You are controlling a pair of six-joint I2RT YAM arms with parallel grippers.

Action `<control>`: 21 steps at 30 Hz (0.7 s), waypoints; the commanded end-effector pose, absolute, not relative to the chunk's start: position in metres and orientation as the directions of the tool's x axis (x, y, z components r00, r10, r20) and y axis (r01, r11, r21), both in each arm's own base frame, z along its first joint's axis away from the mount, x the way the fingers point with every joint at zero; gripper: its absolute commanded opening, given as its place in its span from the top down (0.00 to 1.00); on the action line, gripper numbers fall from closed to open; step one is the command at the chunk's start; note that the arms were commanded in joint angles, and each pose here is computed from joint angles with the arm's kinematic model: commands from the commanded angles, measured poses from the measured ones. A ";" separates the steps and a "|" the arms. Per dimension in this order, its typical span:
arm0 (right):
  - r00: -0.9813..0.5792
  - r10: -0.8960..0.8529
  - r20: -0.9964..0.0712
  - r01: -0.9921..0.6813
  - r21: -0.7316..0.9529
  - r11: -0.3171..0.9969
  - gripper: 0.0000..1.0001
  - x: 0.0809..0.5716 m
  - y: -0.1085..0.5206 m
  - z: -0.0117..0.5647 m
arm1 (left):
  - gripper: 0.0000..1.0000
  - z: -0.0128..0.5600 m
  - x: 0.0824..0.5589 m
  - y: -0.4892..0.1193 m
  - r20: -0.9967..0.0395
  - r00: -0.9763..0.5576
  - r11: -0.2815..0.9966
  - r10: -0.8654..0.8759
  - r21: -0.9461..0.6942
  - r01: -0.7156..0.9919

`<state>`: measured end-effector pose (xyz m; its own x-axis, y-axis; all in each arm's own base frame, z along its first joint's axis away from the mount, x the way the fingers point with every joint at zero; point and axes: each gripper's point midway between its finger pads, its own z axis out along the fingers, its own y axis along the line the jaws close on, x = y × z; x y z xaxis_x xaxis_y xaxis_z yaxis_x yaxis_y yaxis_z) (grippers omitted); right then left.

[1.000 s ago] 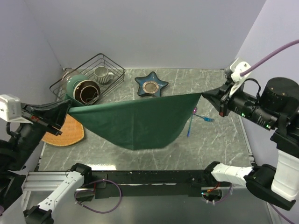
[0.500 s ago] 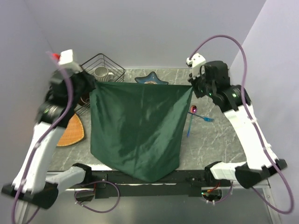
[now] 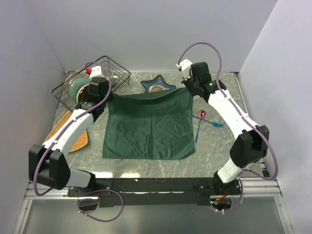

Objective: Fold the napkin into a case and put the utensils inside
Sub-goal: Flatten out the crumpled napkin at the center of the board.

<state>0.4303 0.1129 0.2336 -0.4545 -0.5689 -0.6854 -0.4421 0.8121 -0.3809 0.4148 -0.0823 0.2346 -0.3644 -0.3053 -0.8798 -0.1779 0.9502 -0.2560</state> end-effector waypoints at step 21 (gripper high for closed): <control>-0.483 -0.671 -0.563 -0.636 -0.301 0.710 1.00 0.315 0.133 0.126 | 0.27 0.165 0.334 -0.117 -0.854 -0.386 0.841 0.350 0.105 0.530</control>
<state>0.3075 0.1210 0.1186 -0.4976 -0.6958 -0.5180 -0.6573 0.6921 -0.2983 0.3345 -0.0955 0.1566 -0.5377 0.0366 -0.8423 0.2046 0.9749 -0.0882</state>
